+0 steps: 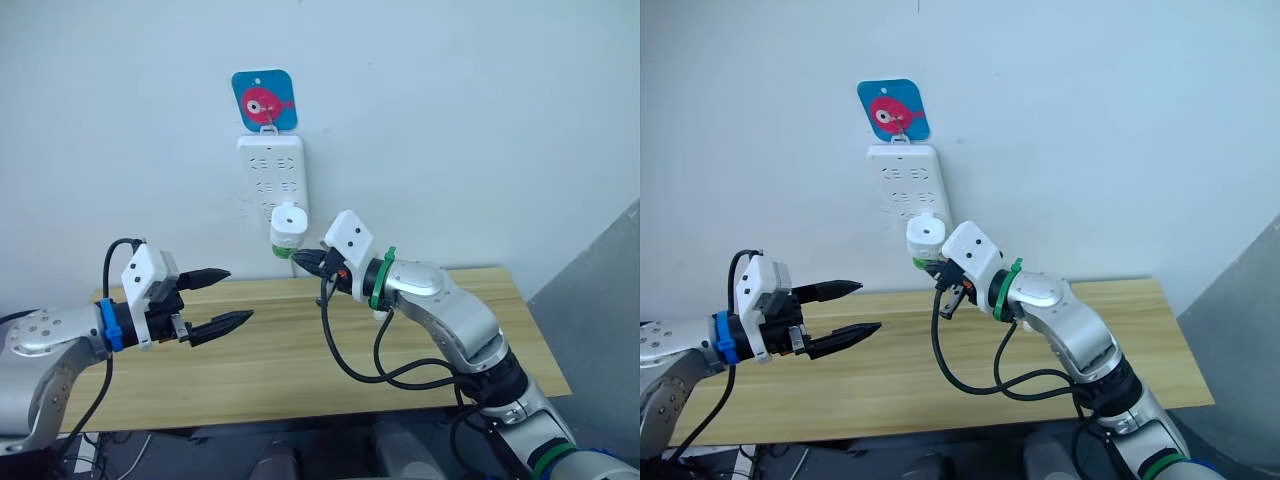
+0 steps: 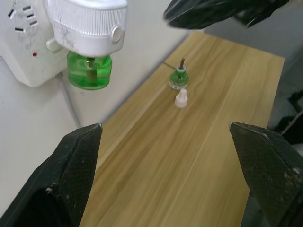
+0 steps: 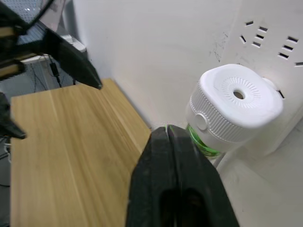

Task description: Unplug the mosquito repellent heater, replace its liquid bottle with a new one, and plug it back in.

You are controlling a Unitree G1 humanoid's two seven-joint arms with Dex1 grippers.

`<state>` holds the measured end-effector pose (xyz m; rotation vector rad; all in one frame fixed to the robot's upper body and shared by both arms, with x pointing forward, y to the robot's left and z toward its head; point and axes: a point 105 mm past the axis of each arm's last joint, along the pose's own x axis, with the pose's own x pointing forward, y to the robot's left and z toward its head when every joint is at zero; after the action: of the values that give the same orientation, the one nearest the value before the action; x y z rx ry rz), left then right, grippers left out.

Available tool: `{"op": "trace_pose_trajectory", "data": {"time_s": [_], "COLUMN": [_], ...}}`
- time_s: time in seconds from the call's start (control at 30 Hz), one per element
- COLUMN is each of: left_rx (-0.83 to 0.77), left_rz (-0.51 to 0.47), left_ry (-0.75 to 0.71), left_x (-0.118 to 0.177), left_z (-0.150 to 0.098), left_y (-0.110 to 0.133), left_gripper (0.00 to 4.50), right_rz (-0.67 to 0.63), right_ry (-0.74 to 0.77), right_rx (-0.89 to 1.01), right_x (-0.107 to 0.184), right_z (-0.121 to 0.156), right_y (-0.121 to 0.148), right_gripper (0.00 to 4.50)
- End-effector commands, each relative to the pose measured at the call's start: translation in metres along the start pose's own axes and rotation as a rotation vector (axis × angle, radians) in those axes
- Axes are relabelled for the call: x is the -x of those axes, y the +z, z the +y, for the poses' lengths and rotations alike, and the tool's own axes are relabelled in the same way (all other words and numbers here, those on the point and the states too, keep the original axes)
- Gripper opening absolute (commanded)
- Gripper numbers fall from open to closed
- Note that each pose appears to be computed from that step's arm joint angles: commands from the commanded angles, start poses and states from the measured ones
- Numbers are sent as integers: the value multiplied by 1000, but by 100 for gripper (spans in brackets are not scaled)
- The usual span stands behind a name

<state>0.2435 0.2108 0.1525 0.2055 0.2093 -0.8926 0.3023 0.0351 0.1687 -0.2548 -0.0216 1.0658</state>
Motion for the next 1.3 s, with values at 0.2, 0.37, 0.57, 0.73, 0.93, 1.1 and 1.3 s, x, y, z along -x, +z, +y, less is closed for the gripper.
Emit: {"op": "trace_pose_trajectory", "data": {"time_s": [0.2, 0.37, 0.57, 0.73, 0.93, 1.1, 1.3], "left_rx": [-72, -68, -117, -119, -122, -124, -123], "left_rz": [-98, -112, -107, -114, -113, -111, -110], "left_ry": [57, 72, 1, 12, 12, 10, 5], "left_x": [-3, -3, -8, -9, -10, -11, -12], "left_z": [-17, -19, -30, -28, -27, -27, -26], "left_y": [9, 5, 6, 7, 9, 10, 11], "left_gripper": [450, 450, 450, 450, 450, 450, 450], "right_rz": [-77, -75, -70, -69, -51, -38, -61], "right_ry": [-83, -83, -91, -123, -169, -193, -199], "right_rx": [33, 29, 5, -20, -27, -45, -79], "right_x": [-13, -16, -20, -23, -23, -23, -23], "right_z": [-8, -8, -8, -12, -19, -23, -24], "right_y": [15, 14, 11, 8, 3, -1, 4], "right_gripper": [5, 5, 5, 5, 5, 5, 5]}}
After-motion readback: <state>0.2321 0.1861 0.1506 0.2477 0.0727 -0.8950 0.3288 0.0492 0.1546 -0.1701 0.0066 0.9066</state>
